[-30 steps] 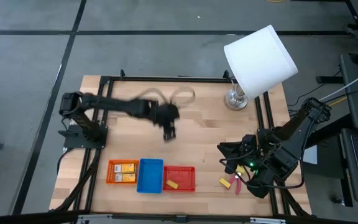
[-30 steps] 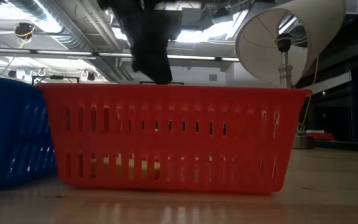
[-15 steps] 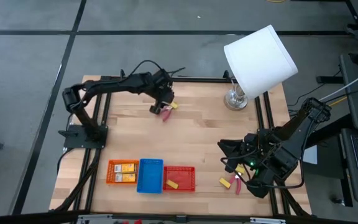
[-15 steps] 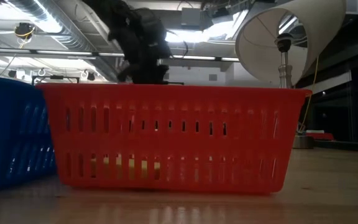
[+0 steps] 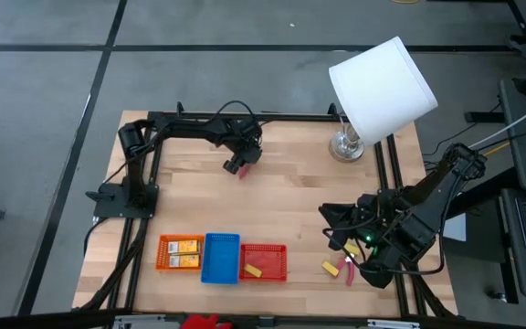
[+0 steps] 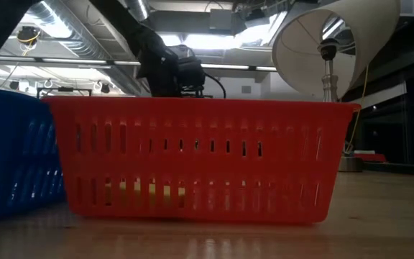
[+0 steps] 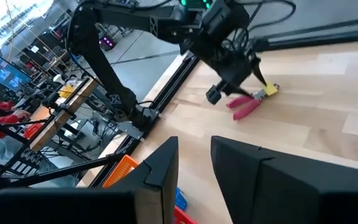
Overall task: Pick & Place School Supplies
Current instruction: Put the eraser into the red bin
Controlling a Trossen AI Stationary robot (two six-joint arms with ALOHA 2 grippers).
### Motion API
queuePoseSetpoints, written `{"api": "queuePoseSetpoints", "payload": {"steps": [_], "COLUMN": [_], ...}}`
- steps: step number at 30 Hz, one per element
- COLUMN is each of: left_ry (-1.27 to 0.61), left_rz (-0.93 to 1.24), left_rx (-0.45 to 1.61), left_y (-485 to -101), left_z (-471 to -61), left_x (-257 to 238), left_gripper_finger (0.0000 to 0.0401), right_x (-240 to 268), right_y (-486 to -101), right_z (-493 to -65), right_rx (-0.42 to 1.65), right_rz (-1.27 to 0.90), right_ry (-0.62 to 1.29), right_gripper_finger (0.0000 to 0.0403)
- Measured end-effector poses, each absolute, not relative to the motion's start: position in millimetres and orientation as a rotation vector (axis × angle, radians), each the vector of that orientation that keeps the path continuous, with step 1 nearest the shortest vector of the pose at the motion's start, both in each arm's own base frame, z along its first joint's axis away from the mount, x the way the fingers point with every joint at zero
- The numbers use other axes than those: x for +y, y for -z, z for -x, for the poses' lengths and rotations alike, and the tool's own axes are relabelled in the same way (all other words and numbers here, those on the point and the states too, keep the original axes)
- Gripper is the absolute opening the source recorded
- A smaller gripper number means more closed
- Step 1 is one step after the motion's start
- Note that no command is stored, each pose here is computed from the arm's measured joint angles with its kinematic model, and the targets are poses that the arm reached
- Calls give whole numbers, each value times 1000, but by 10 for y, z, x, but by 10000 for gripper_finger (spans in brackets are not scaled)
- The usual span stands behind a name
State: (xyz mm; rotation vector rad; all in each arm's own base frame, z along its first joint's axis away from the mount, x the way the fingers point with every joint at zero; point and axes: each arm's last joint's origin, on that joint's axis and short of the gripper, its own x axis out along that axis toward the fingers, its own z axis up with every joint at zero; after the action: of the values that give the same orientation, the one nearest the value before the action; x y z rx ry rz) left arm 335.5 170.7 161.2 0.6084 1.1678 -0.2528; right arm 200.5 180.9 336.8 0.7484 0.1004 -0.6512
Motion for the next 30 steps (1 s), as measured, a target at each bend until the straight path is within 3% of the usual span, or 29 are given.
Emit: {"api": "queuePoseSetpoints", "payload": {"steps": [14,30], "left_ry": [215,271], "left_rz": [-614,-475], "left_rx": [1125,1161], "left_y": [-1671,-1583], "left_z": [-3416,-3460], "left_x": [1847,1986], "left_gripper_finger": [157,143], "right_x": [1804,1830], "right_y": [-3363,-3350], "right_z": [-2000,-1984], "right_rx": [108,153], "right_rz": [-747,-792], "right_ry": [653,640], "right_gripper_finger": [98,98]}}
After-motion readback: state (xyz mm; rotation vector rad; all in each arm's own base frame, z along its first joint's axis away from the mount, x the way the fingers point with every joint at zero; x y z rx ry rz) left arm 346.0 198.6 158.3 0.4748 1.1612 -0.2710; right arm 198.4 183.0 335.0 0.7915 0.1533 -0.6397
